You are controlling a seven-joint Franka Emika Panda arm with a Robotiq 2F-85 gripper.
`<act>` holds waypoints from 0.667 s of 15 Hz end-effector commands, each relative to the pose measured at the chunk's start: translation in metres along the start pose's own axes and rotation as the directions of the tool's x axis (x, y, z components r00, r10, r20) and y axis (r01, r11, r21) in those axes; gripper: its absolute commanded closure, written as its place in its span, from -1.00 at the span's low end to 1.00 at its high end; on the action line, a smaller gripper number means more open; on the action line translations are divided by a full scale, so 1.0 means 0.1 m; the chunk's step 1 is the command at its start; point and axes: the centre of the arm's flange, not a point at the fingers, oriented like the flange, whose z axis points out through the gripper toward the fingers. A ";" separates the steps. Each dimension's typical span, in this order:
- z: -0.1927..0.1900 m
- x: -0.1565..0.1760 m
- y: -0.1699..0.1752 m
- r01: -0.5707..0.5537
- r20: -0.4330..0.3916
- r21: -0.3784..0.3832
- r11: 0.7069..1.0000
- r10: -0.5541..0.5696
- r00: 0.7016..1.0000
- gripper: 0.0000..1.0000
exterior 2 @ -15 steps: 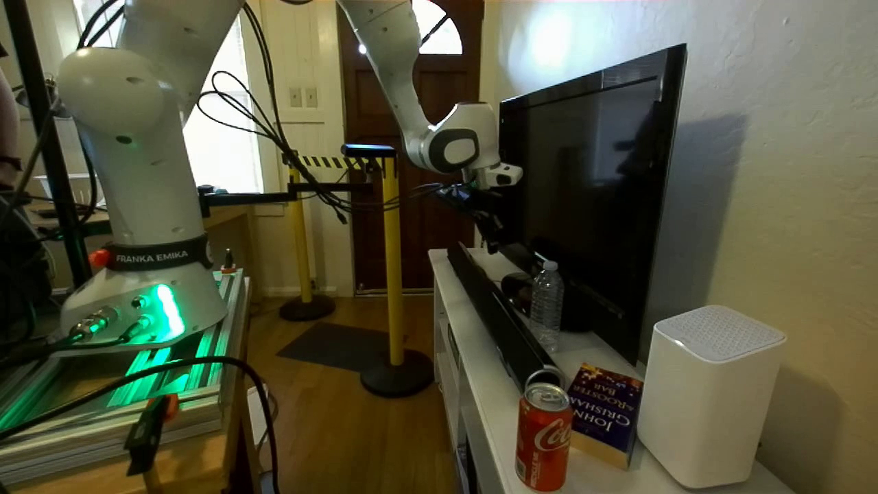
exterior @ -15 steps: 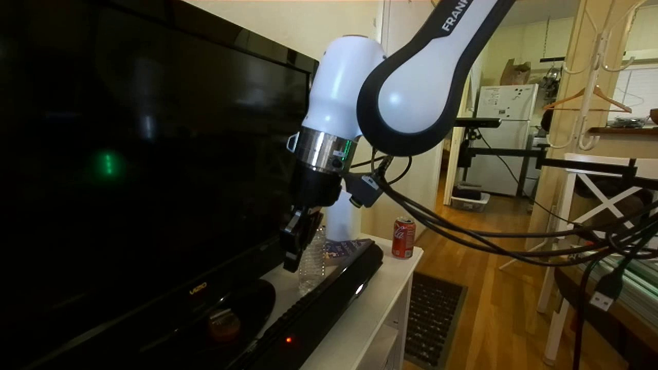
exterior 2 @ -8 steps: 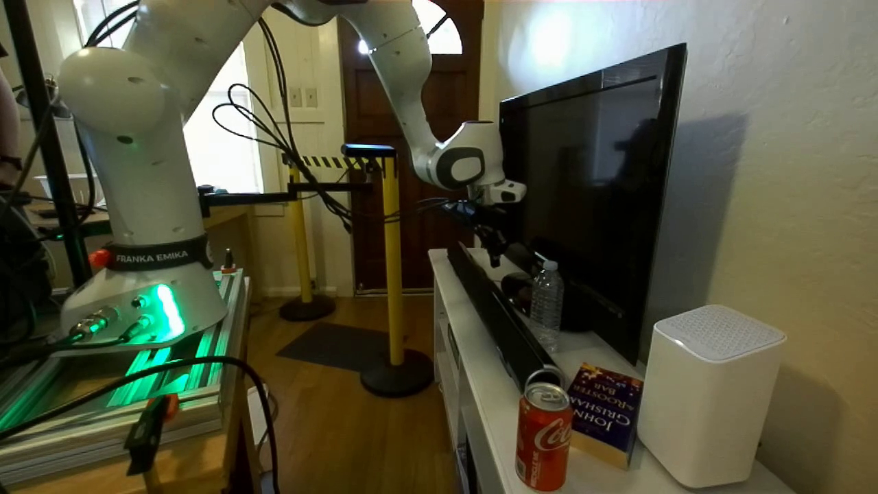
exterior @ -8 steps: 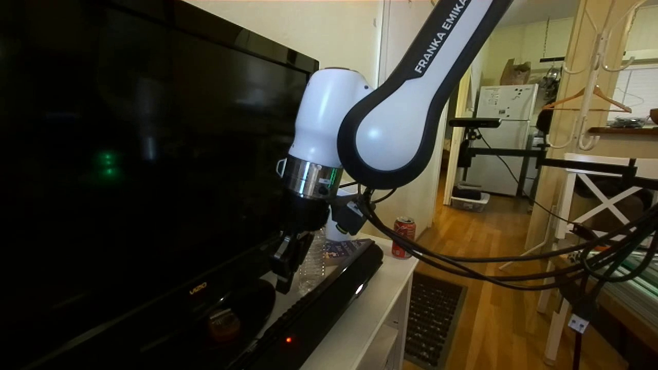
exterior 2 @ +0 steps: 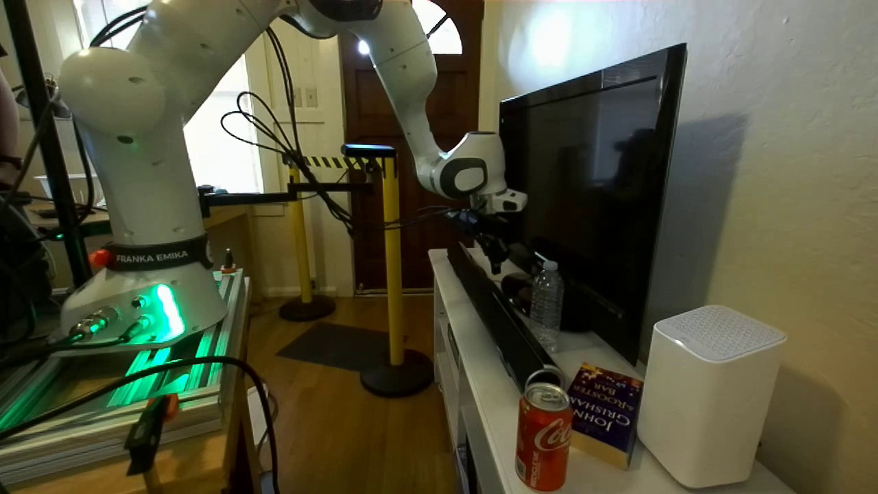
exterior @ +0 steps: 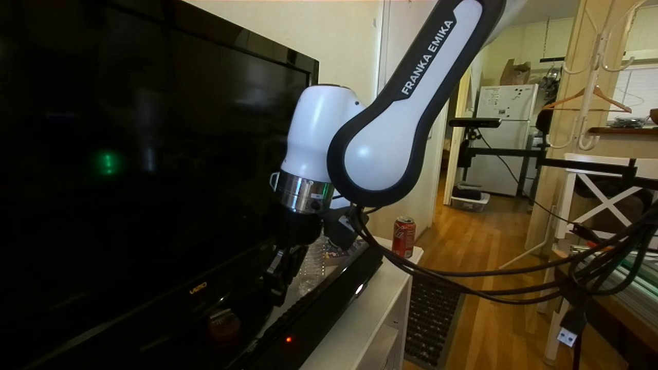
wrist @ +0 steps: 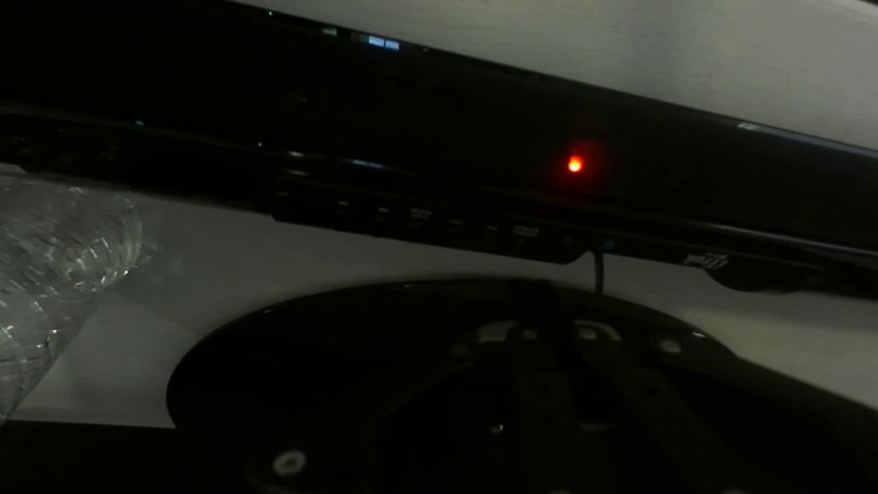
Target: Press a button on the speaker
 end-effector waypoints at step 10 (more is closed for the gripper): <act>0.27 0.10 -0.01 0.008 0.004 0.002 1.000 -0.008 1.000 1.00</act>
